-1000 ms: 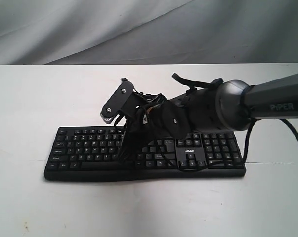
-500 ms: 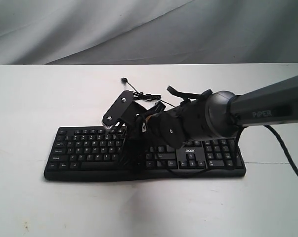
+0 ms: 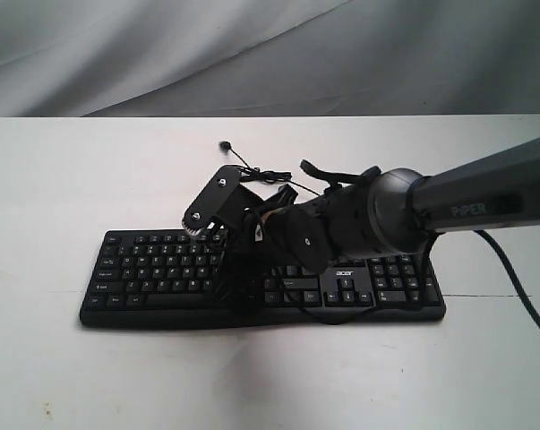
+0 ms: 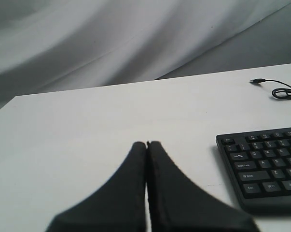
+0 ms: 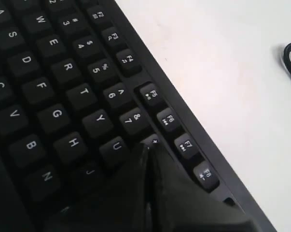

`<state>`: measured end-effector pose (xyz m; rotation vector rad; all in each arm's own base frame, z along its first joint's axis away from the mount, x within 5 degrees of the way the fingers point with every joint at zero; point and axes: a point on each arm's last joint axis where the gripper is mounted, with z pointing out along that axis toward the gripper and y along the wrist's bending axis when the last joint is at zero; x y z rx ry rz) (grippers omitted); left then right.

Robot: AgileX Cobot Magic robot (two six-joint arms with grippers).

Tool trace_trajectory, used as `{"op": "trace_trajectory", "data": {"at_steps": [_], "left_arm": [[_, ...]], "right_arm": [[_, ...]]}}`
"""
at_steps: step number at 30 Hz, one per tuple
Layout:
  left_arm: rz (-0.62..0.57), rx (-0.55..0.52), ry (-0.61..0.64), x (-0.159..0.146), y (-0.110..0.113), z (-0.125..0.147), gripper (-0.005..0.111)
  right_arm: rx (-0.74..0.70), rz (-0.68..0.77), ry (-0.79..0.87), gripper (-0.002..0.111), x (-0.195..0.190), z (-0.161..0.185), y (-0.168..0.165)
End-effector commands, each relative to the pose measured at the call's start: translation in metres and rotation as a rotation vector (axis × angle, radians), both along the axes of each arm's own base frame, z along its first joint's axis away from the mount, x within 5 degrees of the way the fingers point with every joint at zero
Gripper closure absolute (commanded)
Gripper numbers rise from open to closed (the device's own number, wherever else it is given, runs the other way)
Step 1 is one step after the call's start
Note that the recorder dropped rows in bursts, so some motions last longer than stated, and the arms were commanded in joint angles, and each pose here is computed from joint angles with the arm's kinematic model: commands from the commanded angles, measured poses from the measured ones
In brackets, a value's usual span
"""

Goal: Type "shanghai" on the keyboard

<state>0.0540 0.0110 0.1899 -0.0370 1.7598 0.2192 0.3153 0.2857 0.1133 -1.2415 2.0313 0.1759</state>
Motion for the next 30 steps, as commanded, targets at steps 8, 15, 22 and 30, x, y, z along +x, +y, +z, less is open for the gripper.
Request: {"op": "trace_trajectory", "data": {"at_steps": [8,15,22,30], "left_arm": [[-0.008,-0.005,-0.01,0.0,-0.001,0.0,0.107],[-0.008,-0.005,-0.01,0.0,-0.001,0.0,0.107],[-0.008,-0.005,-0.01,0.0,-0.001,0.0,0.107],[-0.008,-0.005,-0.01,0.0,-0.001,0.0,0.107]], "right_arm": [[0.029,0.0,-0.03,0.108,-0.001,0.013,0.001],[0.047,0.028,-0.032,0.108,-0.018,0.085,-0.011],[0.299,-0.12,-0.092,0.108,-0.091,0.177,-0.096],[0.5,-0.247,-0.145,0.108,-0.174,0.174,-0.176]]}}
